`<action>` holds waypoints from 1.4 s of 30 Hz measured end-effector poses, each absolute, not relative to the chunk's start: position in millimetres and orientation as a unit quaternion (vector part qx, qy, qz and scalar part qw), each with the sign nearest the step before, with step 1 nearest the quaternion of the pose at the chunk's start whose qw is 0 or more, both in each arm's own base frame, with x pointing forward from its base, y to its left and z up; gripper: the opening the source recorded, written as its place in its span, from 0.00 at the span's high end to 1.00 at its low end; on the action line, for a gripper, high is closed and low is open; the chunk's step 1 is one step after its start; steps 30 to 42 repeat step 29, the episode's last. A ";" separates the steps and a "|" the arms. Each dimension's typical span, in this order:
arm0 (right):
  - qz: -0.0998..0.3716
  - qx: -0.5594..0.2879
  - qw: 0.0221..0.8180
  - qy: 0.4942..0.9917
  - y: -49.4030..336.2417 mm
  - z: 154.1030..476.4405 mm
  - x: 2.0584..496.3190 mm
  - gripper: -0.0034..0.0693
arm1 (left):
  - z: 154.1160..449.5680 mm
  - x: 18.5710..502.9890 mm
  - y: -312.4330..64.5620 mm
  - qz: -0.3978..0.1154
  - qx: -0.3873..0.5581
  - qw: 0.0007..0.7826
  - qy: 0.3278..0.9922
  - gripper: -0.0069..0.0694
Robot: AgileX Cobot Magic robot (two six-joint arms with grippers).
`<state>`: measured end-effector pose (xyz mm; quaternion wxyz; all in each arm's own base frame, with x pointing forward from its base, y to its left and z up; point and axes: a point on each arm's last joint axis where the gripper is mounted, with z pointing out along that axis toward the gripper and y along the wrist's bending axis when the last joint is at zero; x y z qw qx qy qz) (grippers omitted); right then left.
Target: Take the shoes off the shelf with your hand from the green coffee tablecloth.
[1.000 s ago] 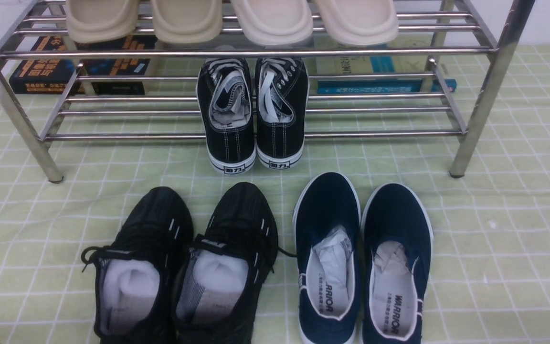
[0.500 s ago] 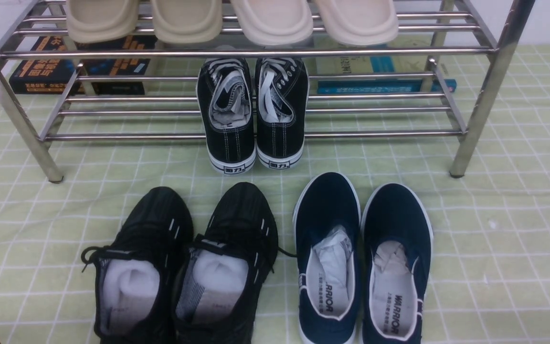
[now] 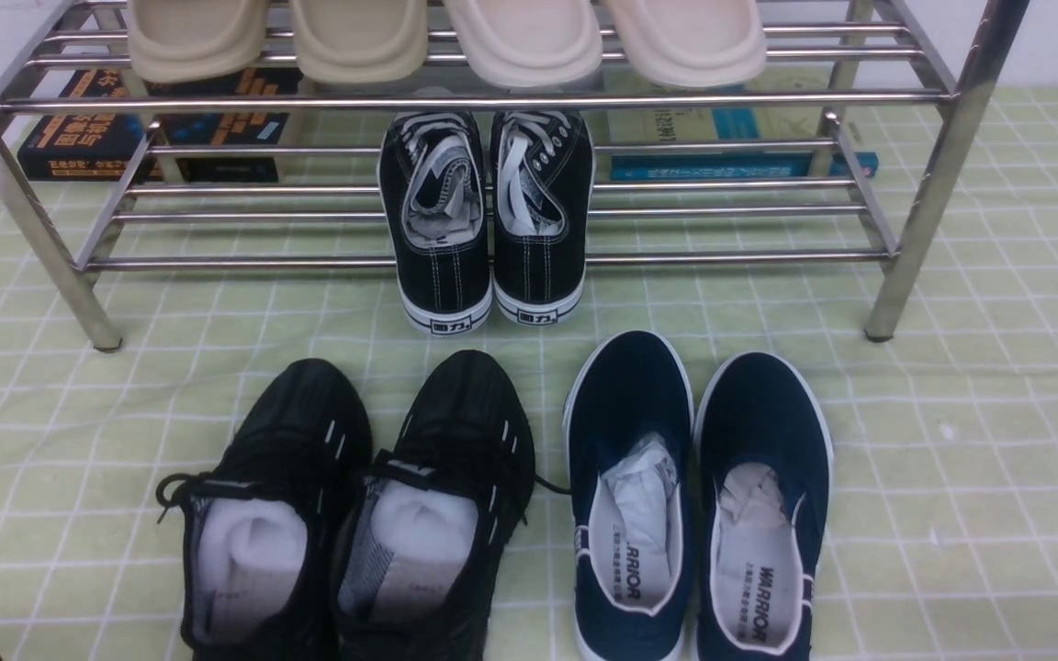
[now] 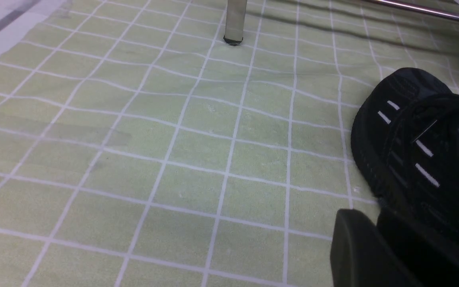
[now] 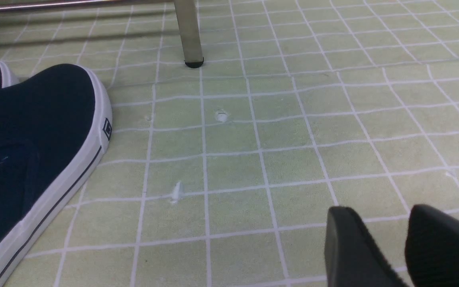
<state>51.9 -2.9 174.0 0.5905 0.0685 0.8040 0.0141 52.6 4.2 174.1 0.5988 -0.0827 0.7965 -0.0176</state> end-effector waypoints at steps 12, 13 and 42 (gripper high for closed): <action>0.014 0.069 0.591 0.804 -2.9 174.0 51.9 0.63 | 174.1 52.6 4.2 -0.018 -0.083 0.599 0.796 0.76; 0.014 0.069 0.591 0.804 -2.9 174.0 51.9 0.63 | 174.1 52.6 4.2 -0.018 -0.083 0.599 0.796 0.75; 0.014 0.069 0.591 0.804 -2.9 174.0 51.9 0.63 | 174.1 52.6 4.2 -0.018 -0.083 0.599 0.796 0.73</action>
